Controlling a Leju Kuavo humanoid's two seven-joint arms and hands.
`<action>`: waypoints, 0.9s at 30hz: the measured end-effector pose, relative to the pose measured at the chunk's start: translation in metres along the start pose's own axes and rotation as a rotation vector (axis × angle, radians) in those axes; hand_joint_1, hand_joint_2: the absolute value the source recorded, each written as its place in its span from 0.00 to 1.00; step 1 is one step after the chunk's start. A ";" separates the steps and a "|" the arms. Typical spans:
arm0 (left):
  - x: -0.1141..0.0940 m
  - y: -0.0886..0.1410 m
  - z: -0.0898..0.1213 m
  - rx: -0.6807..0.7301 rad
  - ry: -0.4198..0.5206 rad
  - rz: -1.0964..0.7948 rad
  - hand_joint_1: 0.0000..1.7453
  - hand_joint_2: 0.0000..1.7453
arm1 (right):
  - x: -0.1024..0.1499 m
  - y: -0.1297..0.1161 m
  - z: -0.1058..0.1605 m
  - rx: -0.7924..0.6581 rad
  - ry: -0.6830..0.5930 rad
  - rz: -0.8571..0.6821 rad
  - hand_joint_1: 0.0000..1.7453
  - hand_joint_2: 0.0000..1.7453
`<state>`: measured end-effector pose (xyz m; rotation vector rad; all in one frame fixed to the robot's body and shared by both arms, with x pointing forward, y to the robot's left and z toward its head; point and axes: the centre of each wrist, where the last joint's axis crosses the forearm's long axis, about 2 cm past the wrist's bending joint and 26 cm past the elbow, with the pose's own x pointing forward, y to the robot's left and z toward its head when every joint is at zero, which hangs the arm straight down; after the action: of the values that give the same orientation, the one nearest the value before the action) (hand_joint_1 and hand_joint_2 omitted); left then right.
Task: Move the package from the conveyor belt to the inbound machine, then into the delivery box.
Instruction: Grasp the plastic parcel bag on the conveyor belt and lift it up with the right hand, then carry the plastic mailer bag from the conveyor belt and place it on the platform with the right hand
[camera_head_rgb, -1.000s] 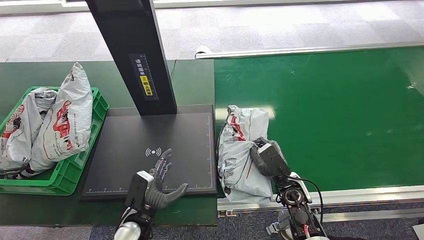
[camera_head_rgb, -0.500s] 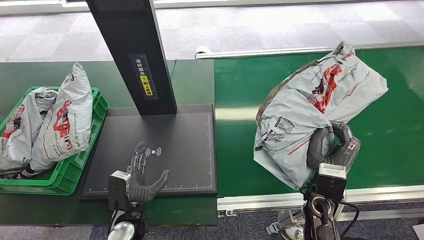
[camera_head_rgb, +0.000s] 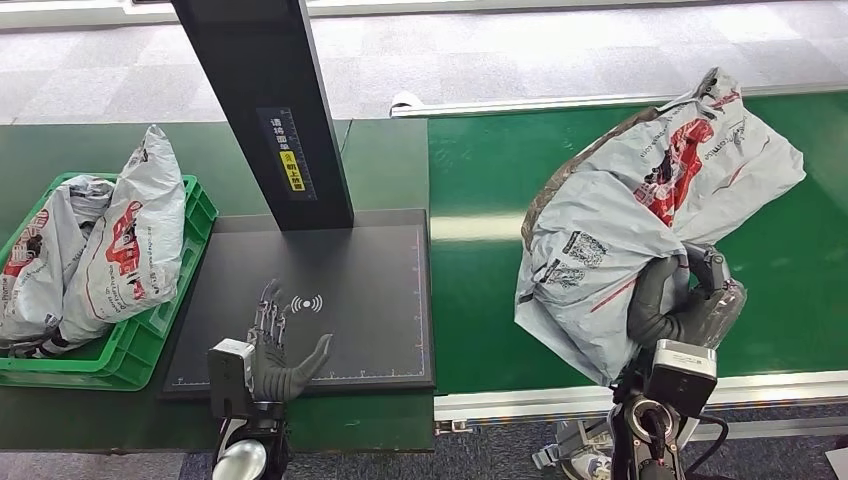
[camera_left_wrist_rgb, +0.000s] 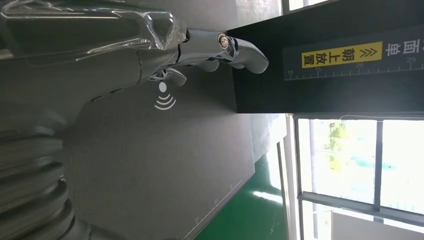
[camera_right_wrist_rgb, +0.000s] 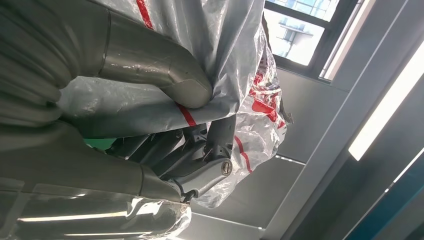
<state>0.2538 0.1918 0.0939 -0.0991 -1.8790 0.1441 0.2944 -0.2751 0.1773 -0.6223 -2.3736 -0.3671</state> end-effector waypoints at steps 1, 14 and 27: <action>0.000 0.000 0.000 0.007 -0.006 -0.004 0.00 1.00 | 0.000 0.000 0.000 -0.003 0.000 0.001 1.00 1.00; 0.067 0.011 -0.013 0.398 -0.551 -0.375 0.00 1.00 | -0.012 0.044 0.010 0.377 0.131 -0.147 1.00 1.00; 0.148 0.023 -0.015 0.567 -0.813 -0.228 0.00 1.00 | -0.058 0.083 0.035 0.733 0.362 -0.168 1.00 1.00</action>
<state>0.2225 0.2362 0.2345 0.6488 -2.5494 0.6237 0.3585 -0.2103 0.1214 -0.0071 -2.0050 0.3010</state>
